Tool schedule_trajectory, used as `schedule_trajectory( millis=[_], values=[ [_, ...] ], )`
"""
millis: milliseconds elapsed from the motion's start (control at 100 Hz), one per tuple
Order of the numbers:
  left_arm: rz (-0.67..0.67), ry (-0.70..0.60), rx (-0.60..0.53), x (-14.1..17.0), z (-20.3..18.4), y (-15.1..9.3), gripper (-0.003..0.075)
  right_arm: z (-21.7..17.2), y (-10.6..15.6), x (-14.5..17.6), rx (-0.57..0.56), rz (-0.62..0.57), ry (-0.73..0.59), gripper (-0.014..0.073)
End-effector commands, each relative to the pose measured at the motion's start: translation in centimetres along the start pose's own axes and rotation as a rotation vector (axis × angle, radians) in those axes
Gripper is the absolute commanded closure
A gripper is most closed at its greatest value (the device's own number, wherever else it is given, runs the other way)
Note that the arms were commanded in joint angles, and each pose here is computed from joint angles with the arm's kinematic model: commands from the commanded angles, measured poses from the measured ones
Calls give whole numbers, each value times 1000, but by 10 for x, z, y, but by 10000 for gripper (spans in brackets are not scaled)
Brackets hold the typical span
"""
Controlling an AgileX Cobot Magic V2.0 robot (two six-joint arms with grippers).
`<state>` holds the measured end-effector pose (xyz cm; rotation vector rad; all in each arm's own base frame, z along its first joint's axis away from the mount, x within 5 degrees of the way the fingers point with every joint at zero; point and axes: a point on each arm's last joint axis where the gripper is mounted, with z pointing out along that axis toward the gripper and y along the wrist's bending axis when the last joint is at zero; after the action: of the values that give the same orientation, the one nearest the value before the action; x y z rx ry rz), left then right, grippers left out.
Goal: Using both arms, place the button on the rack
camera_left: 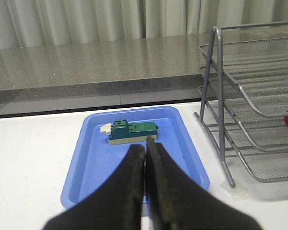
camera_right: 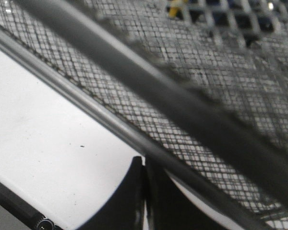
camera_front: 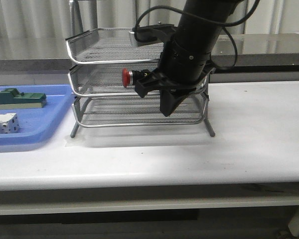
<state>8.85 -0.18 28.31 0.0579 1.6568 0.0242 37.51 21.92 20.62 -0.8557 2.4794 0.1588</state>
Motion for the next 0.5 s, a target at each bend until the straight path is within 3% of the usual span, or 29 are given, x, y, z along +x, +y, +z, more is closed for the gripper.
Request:
schedule_trajectory(
  millis=[0,260,490],
  values=[
    [-17,-104,-24,-17,-1,3,716,-40,-3,-18,3,12,-101,661],
    [-17,-104,-24,-17,-1,3,716,-68,-1,-6,-14,47,-87,661],
    [-17,-104,-24,-17,-1,3,716,-104,-6,15,22,99,-156,661]
  ],
)
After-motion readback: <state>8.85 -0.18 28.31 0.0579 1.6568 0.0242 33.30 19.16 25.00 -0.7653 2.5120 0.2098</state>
